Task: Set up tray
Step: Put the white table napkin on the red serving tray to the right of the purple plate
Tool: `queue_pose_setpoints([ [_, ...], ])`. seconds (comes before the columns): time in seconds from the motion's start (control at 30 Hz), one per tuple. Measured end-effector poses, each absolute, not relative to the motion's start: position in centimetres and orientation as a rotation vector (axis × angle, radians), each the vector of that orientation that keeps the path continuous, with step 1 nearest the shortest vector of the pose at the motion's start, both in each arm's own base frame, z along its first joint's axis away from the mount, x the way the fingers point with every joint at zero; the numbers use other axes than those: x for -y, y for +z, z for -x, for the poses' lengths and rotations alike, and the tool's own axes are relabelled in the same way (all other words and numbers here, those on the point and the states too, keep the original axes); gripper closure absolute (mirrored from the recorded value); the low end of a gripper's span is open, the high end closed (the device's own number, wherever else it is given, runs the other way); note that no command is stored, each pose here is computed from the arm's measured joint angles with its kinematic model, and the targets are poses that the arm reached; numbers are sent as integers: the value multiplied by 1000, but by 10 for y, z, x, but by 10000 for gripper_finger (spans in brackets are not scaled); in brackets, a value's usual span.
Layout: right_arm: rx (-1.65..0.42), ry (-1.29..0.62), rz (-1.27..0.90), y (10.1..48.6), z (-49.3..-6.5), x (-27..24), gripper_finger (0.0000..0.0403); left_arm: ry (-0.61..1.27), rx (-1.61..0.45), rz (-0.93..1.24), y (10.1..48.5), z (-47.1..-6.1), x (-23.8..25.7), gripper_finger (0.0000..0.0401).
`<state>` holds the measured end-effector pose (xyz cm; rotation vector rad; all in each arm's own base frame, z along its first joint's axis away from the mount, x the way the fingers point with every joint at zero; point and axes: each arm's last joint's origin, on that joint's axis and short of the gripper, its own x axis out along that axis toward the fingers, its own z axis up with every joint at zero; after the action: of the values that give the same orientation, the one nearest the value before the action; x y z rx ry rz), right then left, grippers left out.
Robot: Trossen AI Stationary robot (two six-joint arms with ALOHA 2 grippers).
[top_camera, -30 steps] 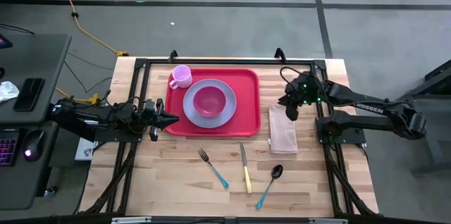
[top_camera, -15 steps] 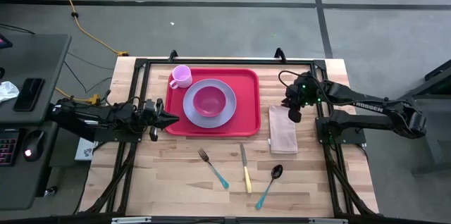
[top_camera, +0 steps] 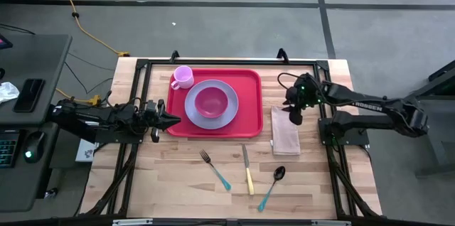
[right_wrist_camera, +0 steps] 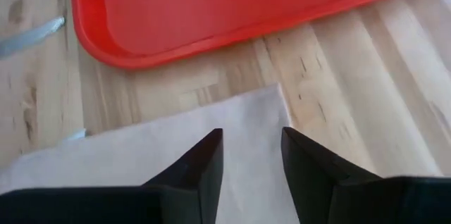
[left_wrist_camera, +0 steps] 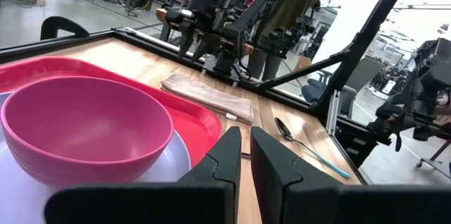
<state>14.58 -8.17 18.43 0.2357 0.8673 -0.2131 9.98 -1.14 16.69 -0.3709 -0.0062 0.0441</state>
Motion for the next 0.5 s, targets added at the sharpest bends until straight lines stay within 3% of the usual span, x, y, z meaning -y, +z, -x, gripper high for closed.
queue_pose_setpoints([
  [0.5, -953, -243, -280, 189, -172, 100, 277, 44, 7, 371, 167, -100, 11, 336],
])
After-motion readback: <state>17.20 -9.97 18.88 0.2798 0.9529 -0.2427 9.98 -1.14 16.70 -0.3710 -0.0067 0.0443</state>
